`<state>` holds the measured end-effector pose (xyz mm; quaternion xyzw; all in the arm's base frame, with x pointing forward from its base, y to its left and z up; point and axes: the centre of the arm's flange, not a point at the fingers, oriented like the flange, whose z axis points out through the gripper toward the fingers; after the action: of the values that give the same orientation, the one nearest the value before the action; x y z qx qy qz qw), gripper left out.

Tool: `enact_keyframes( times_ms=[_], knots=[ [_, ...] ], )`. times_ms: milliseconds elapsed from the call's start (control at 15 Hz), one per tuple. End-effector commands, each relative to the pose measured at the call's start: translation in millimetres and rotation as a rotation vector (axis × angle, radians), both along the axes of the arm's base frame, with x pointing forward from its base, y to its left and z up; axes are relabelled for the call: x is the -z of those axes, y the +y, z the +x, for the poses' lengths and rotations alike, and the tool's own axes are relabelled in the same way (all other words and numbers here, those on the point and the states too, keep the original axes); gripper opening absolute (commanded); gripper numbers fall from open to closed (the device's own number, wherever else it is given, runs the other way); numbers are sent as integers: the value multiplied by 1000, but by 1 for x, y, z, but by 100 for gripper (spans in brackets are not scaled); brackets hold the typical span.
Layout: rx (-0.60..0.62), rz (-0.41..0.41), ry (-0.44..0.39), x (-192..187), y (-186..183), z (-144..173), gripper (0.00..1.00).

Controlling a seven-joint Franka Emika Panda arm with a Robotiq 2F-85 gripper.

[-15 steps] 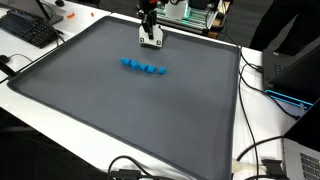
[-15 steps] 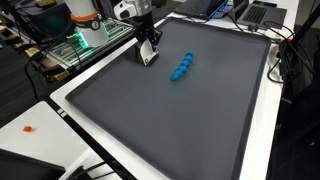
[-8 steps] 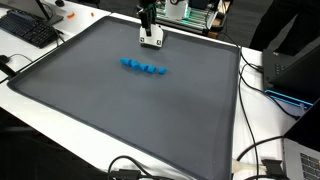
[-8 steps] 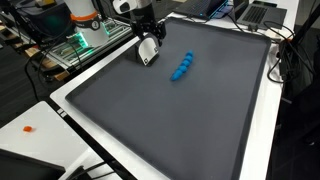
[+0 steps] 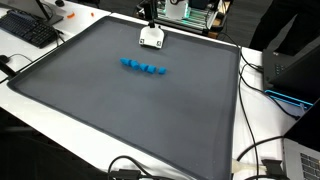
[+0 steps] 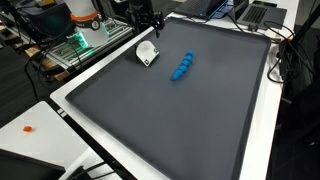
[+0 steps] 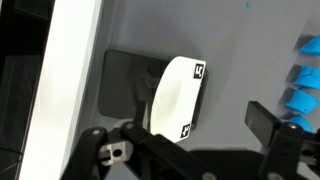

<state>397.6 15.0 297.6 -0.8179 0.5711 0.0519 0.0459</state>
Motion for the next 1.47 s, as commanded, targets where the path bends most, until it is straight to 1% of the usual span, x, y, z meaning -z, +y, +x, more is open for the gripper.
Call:
enact_keyframes(
  times_ms=[0, 333, 600, 1000, 1267, 1400],
  knots=[
    [-156, -12, 25, -34, -1, -1, 100],
    [-444, -45, 3, -68, 9, 20, 100],
    [-662, -38, -6, -86, 22, 34, 100],
    [-988, -29, -28, -95, 45, 50, 100],
    [-1204, -47, -37, -97, 52, 56, 100],
    [-1280, -53, -44, -98, 54, 57, 100]
  ],
)
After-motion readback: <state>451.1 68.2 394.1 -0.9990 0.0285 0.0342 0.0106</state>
